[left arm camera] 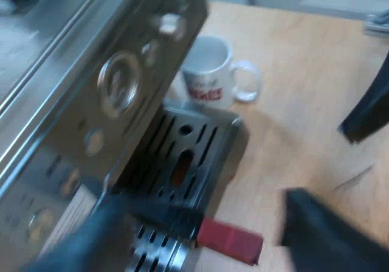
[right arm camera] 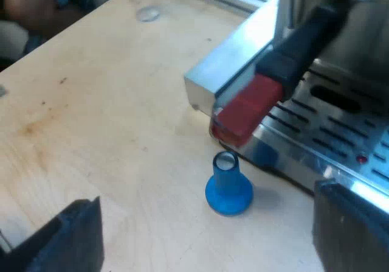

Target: Put the handle in the coffee machine

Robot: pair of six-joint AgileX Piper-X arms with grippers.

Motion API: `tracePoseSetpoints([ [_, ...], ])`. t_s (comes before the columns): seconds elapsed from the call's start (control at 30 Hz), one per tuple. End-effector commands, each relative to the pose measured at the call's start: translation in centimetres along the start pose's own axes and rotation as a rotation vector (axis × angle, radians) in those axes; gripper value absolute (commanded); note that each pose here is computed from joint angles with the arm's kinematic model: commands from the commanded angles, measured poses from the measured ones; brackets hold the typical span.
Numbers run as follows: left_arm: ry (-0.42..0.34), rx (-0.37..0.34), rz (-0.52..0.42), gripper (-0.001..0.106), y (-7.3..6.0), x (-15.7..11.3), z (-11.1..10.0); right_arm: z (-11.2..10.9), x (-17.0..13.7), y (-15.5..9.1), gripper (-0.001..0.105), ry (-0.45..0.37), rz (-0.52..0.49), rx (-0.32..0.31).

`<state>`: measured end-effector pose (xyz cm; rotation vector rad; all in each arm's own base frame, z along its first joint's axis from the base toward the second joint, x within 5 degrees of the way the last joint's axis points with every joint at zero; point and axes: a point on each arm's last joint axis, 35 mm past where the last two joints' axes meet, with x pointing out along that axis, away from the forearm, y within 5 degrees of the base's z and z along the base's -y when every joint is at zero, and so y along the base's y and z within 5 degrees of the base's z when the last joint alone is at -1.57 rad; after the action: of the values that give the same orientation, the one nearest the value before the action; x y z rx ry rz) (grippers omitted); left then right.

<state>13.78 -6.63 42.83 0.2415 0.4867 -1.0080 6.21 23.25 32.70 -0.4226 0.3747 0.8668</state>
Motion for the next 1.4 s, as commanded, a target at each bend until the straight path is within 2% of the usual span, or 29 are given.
tracePoseSetpoints([
  [0.03, -0.029, -0.024, 0.064, 0.078, -0.6, -2.0, -0.3, 2.2, -0.6, -1.2, 0.074, -0.045, 0.057, -0.063],
  [0.07, -0.036, -0.026, 0.079, 0.078, -0.8, -2.4, -0.4, 2.9, -0.8, -2.3, 0.074, -0.035, 0.038, -0.044],
  [0.2, -0.064, -0.024, 0.119, 0.078, -1.4, -3.6, -0.6, 3.4, -1.0, -4.4, 0.074, 0.013, 0.002, -0.016],
  [0.27, -0.11, -0.028, 0.169, 0.078, -2.5, -5.2, -0.8, 3.4, -1.0, -5.8, 0.074, 0.061, -0.008, 0.001],
  [0.47, -0.143, -0.018, 0.302, 0.078, -3.9, -7.1, -1.2, 3.0, -1.0, -9.6, 0.074, 0.132, -0.055, 0.078],
  [0.67, -0.156, -0.03, 0.374, 0.078, -4.2, -7.9, -1.4, 2.3, -1.6, -12.9, 0.074, 0.144, -0.125, 0.144],
  [0.8, -0.166, -0.087, 0.394, 0.078, -4.1, -8.0, -1.5, 1.9, -3.4, -15.5, 0.074, 0.114, -0.21, 0.204],
  [1.0, -0.177, -0.117, 0.387, 0.078, -4.1, -8.1, -1.5, 1.3, -6.7, -17.9, 0.074, 0.055, -0.311, 0.244],
  [1.07, -0.19, -0.128, 0.353, 0.078, -4.2, -8.0, -1.5, 0.9, -8.1, -18.8, 0.074, 0.039, -0.357, 0.275],
  [1.2, -0.205, -0.148, 0.312, 0.078, -4.3, -8.0, -1.4, -0.2, -10.1, -20.2, 0.074, 0.051, -0.459, 0.317],
  [1.33, -0.205, -0.148, 0.312, 0.078, -4.3, -8.0, -1.4, -0.6, -10.8, -20.8, 0.074, 0.057, -0.494, 0.329],
  [1.4, -0.205, -0.148, 0.312, 0.078, -4.3, -8.0, -1.4, -1.4, -11.9, -21.9, 0.074, 0.055, -0.522, 0.367],
])
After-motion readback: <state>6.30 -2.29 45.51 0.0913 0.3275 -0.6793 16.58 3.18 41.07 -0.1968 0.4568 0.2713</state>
